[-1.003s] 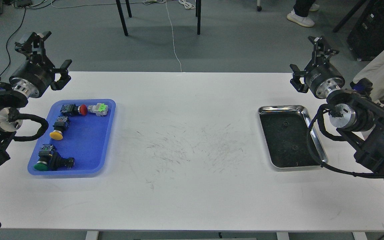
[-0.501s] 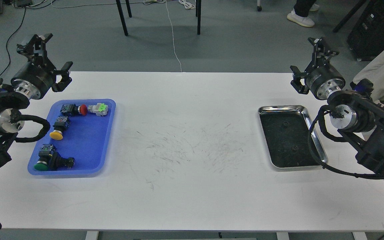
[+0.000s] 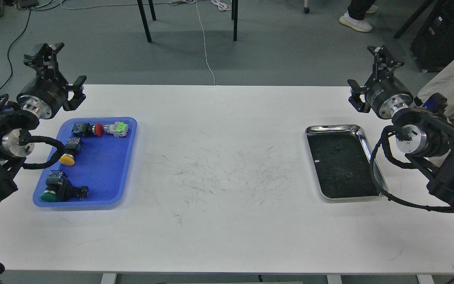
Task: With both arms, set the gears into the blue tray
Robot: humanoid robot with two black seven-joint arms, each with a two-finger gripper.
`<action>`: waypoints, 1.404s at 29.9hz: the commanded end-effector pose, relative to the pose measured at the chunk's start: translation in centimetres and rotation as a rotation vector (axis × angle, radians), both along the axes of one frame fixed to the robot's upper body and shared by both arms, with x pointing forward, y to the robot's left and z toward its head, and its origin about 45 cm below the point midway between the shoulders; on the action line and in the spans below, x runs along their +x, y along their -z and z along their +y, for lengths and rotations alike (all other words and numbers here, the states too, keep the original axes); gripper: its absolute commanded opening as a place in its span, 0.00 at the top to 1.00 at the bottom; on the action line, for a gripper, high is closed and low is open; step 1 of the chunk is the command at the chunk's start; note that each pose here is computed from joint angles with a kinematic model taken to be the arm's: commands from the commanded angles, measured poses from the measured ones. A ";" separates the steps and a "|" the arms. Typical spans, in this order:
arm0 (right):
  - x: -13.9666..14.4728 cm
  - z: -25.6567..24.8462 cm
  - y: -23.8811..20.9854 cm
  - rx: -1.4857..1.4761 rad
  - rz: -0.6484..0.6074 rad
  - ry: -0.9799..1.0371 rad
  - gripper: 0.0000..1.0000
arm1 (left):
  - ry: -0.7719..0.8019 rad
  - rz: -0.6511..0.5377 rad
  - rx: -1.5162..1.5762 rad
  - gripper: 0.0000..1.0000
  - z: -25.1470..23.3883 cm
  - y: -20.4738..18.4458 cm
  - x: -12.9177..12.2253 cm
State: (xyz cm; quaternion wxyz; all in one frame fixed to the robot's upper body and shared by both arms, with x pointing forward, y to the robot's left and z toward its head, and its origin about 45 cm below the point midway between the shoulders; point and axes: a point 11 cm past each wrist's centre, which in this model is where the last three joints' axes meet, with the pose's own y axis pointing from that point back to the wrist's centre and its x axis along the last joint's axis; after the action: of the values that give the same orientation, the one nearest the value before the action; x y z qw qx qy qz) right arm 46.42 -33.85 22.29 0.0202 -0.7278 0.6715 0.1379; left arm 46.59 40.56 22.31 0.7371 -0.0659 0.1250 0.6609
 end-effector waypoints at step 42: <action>-2.2 -2.5 -1.1 -0.390 0.193 -0.171 0.03 | 0.057 -0.019 0.015 0.01 -1.1 -0.7 0.5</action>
State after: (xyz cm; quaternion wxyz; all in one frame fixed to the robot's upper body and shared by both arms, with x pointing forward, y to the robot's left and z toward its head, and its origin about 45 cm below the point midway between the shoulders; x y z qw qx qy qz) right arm 44.31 -36.42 23.46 -0.1869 -0.7587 0.6184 0.0839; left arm 47.16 39.21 22.92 0.7575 -0.0637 0.1160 0.6393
